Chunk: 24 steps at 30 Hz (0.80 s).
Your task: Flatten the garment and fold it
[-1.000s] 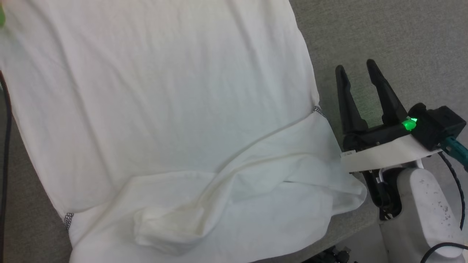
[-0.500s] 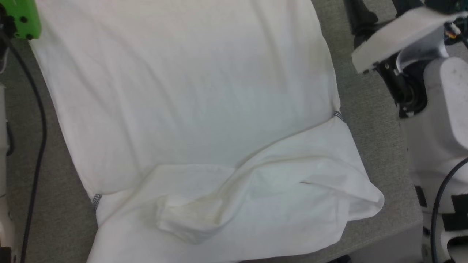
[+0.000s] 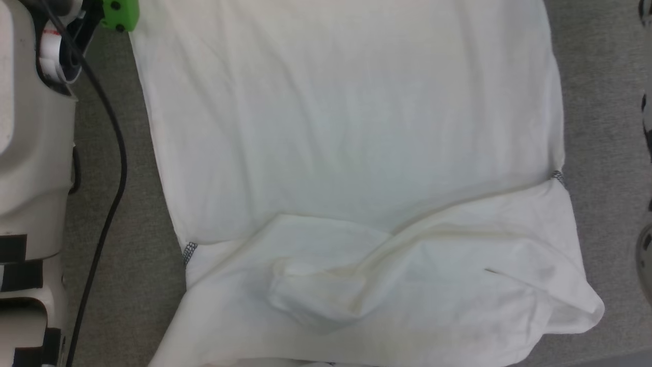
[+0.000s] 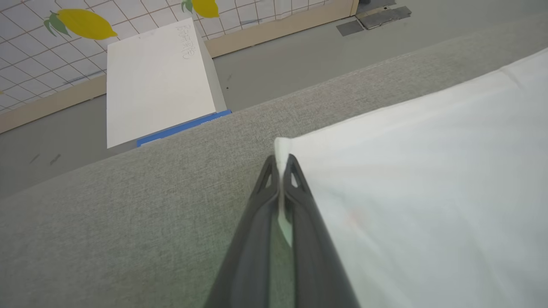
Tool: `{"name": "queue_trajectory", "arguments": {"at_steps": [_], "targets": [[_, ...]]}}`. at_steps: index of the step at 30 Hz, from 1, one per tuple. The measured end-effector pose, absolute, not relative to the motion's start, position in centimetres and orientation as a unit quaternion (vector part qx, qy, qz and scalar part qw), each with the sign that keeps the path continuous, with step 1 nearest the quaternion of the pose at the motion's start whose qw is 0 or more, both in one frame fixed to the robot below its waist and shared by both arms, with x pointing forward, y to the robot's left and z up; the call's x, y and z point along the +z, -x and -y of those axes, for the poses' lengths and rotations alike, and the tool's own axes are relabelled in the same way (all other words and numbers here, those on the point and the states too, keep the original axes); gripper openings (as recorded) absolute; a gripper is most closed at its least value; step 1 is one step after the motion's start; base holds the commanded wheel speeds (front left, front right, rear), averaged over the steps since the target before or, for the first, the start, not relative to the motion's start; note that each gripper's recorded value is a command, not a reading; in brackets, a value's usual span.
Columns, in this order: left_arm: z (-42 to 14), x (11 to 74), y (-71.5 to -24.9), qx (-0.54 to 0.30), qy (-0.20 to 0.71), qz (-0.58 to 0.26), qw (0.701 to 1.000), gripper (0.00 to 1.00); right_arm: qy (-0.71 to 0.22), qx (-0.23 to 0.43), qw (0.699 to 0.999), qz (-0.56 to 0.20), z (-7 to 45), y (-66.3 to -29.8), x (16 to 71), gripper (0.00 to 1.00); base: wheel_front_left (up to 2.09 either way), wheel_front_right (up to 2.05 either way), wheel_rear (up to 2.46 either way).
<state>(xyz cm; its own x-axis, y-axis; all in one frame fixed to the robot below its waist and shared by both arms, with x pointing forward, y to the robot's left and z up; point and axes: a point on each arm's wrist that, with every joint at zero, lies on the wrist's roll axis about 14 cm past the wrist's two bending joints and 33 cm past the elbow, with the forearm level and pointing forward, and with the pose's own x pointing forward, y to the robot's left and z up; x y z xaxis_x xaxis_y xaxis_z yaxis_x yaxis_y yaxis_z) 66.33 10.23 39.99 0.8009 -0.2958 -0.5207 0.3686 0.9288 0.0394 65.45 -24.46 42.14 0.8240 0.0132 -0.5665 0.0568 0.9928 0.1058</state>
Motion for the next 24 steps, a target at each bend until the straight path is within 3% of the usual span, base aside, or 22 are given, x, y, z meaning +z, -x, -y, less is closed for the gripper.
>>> {"name": "queue_trajectory", "arguments": {"at_steps": [12,13,14,16,17,24], "targets": [[-10.4,37.2,-65.9,-0.193,-0.062,-0.25,0.947,0.0,-0.027,-0.023,0.915,-0.401,23.0,-67.9,35.4,1.0,0.0,0.0,0.0],[-10.5,37.0,-65.9,-0.192,-0.06,-0.251,0.947,0.0,-0.022,-0.022,0.914,-0.405,22.9,-68.1,35.2,0.84,0.0,0.0,0.0],[-10.6,36.9,-65.8,-0.193,-0.057,-0.251,0.947,0.0,-0.016,-0.022,0.913,-0.407,22.8,-68.3,35.1,0.4,0.0,0.0,0.0],[-10.7,36.8,-65.8,-0.192,-0.057,-0.249,0.947,0.0,0.001,-0.022,0.91,-0.414,22.8,-68.5,34.8,0.07,0.0,0.0,0.0],[-10.8,36.8,-65.8,-0.192,-0.057,-0.249,0.948,0.0,0.01,-0.022,0.91,-0.415,22.8,-68.6,34.8,0.0,0.0,0.0,0.0],[-10.7,37.0,-65.9,-0.192,-0.056,-0.245,0.949,0.0,0.046,-0.023,0.914,-0.403,23.0,-68.3,35.8,0.0,0.0,0.0,0.0]]}}
